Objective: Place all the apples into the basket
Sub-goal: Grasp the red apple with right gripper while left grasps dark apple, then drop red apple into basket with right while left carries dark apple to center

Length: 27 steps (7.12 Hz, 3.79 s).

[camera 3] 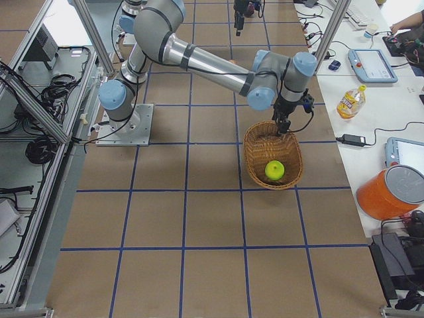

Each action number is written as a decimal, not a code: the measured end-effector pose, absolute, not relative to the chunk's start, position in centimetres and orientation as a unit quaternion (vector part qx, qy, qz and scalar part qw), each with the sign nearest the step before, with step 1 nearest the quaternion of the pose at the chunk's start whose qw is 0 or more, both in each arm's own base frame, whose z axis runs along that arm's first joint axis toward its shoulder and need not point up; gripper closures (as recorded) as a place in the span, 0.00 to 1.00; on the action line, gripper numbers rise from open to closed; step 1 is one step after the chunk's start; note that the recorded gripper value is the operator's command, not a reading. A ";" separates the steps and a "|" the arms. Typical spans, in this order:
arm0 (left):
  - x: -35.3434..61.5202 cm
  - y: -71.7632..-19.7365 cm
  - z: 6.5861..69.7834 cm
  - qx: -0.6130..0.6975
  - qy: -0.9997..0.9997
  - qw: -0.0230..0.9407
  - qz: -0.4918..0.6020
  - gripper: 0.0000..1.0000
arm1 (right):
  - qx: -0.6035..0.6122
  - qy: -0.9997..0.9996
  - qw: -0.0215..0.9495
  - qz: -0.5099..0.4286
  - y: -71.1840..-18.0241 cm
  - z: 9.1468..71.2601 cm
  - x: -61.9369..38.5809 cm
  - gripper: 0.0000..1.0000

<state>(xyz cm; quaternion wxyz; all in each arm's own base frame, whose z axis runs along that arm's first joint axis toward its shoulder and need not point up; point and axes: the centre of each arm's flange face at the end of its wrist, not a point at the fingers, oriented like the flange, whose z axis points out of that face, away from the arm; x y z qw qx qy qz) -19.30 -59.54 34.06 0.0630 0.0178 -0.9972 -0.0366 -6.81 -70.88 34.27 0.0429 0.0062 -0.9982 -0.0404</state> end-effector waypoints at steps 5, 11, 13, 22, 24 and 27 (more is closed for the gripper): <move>5.2 -67.1 34.4 -0.071 -0.997 -0.024 -0.003 0.00 | -0.154 -0.985 0.009 -0.072 -63.8 30.8 26.5 0.00; 17.2 -70.2 23.6 -0.091 -0.994 -0.061 -0.021 0.00 | -0.210 -0.973 -0.009 -0.096 -59.2 22.2 35.6 0.00; 17.6 -70.4 21.7 -0.090 -0.994 -0.060 -0.028 0.00 | -0.204 -0.973 0.000 -0.109 -58.3 20.4 36.3 0.00; 14.1 -69.8 23.5 -0.101 -0.993 -0.043 -0.053 0.58 | -0.253 -0.965 -0.024 -0.056 -64.0 28.5 29.1 1.00; 4.5 -68.7 26.9 -0.068 -0.995 -0.028 -0.062 0.61 | -0.253 -0.966 -0.014 -0.048 -69.0 34.6 17.1 1.00; -15.4 -64.8 28.3 0.036 -0.998 -0.002 -0.054 0.62 | -0.161 -0.985 0.035 -0.058 -71.3 35.7 -2.2 1.00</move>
